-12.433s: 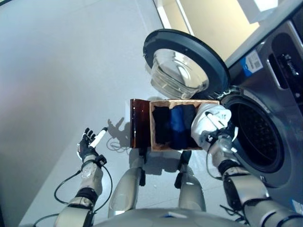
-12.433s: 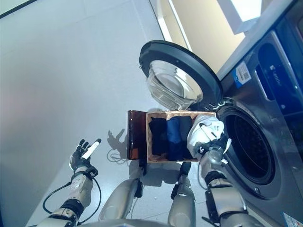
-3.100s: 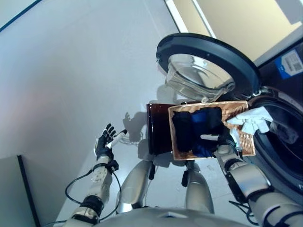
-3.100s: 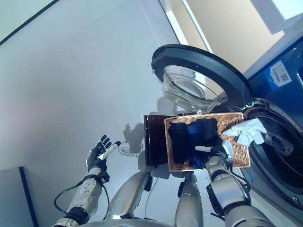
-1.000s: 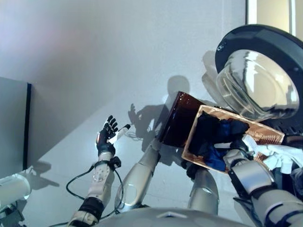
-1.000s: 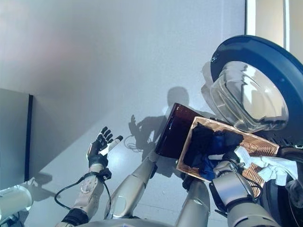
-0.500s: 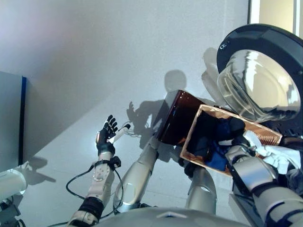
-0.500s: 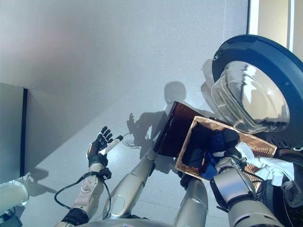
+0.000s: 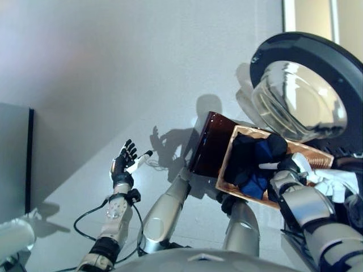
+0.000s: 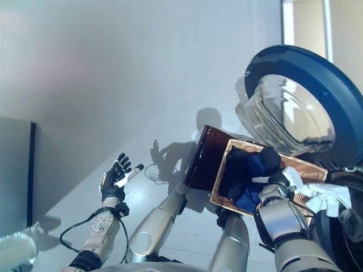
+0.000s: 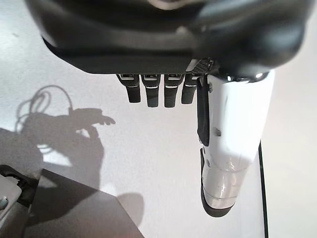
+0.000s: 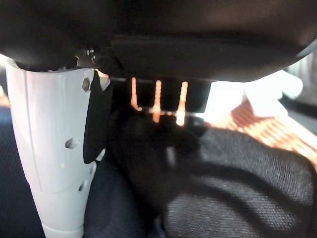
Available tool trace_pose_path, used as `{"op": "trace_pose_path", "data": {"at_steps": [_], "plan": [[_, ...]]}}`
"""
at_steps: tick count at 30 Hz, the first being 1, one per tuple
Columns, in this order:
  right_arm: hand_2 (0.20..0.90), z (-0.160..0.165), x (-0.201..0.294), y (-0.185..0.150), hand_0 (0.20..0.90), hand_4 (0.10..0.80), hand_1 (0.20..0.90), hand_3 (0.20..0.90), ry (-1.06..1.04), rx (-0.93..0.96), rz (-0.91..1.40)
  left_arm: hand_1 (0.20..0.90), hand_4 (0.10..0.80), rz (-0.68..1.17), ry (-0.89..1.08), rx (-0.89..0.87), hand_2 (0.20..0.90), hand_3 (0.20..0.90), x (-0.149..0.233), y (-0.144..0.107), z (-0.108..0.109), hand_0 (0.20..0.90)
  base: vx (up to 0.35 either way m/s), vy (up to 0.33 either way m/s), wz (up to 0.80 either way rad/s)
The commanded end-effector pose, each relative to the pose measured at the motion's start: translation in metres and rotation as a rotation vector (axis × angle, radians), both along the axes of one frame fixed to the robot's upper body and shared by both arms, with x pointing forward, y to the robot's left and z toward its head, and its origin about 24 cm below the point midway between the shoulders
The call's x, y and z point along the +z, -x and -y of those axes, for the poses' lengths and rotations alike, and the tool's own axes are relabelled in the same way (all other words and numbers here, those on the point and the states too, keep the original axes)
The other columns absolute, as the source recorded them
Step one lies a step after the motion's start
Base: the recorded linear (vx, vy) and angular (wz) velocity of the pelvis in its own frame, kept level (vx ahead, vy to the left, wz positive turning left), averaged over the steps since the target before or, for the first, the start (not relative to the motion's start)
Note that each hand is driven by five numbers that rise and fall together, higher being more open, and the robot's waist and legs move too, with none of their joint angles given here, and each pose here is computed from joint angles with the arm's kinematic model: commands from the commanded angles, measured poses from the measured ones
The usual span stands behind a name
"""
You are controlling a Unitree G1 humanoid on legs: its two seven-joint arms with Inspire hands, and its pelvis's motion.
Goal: Pick up the clothes and place them into the washing machine
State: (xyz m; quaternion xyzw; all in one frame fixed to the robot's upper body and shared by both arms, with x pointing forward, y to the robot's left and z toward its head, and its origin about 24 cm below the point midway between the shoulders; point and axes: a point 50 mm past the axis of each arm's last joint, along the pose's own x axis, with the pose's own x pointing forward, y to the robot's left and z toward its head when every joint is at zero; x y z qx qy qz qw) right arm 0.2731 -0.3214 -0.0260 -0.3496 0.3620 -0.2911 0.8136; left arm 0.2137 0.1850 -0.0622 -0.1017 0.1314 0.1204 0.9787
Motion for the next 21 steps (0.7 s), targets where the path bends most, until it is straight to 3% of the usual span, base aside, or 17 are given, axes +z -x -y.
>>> {"op": "trace_pose_path", "data": {"at_steps": [1,11,21], "plan": [[0.2,0.044,0.053,-0.012,0.2,0.3,0.2,0.2,0.099,-0.079,0.223,0.9,0.8,0.077,-0.007,0.051,0.9,0.9,0.009,0.0,-0.019,0.9,-0.035,0.057,-0.41],[0.2,0.049,0.045,-0.003,0.2,0.3,0.2,0.2,-0.088,-0.184,0.429,0.9,0.8,0.023,0.025,0.033,0.9,0.9,-0.005,0.007,-0.014,0.9,0.001,0.045,-0.36],[0.2,-0.017,0.002,0.005,0.2,0.3,0.2,0.2,-0.654,-0.49,0.989,0.9,0.8,0.015,0.062,0.093,0.9,0.9,-0.012,0.014,-0.014,0.9,-0.016,0.04,-0.28]]}}
